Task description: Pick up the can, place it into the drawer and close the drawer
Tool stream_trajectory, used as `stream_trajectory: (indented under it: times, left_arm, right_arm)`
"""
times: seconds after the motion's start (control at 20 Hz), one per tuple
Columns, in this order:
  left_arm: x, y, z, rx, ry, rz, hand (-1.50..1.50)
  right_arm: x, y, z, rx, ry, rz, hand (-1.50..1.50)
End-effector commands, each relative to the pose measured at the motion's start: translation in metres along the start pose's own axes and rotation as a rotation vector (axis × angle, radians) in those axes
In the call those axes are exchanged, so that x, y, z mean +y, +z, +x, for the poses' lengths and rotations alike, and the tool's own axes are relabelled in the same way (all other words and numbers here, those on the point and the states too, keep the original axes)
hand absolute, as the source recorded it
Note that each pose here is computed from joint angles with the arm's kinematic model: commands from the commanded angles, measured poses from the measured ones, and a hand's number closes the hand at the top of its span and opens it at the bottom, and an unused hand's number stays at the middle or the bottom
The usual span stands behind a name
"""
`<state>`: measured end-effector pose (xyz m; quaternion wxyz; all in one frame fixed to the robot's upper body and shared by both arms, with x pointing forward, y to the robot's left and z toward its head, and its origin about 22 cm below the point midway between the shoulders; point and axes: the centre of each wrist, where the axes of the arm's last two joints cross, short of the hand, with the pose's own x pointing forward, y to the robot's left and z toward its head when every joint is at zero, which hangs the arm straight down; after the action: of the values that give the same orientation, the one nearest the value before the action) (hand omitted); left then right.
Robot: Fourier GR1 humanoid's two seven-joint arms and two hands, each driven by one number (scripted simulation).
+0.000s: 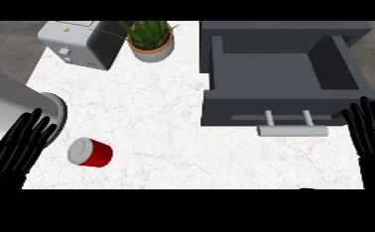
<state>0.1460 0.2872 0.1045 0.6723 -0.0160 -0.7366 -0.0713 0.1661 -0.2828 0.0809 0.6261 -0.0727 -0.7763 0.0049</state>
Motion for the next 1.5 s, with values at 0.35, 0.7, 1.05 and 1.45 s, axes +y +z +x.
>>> stream_trajectory:
  times: [0.35, 0.7, 1.05, 1.45]
  left_arm:
    - [0.005, -0.029, -0.042, 0.027, 0.005, -0.012, -1.5]
    - [0.0, -0.004, -0.068, 0.023, -0.004, 0.035, -1.5]
    - [0.02, -0.014, -0.099, 0.039, -0.028, 0.066, -1.5]
    - [0.042, 0.0, -0.139, 0.077, -0.043, 0.07, -1.5]
  right_arm:
    - [-0.03, -0.008, -0.007, -0.022, 0.0, -0.018, -1.5]
    - [-0.007, 0.0, -0.007, 0.006, -0.002, -0.007, -1.5]
    - [-0.014, 0.001, -0.01, 0.0, -0.005, -0.002, -1.5]
    - [-0.018, 0.015, -0.007, -0.011, 0.003, -0.013, -1.5]
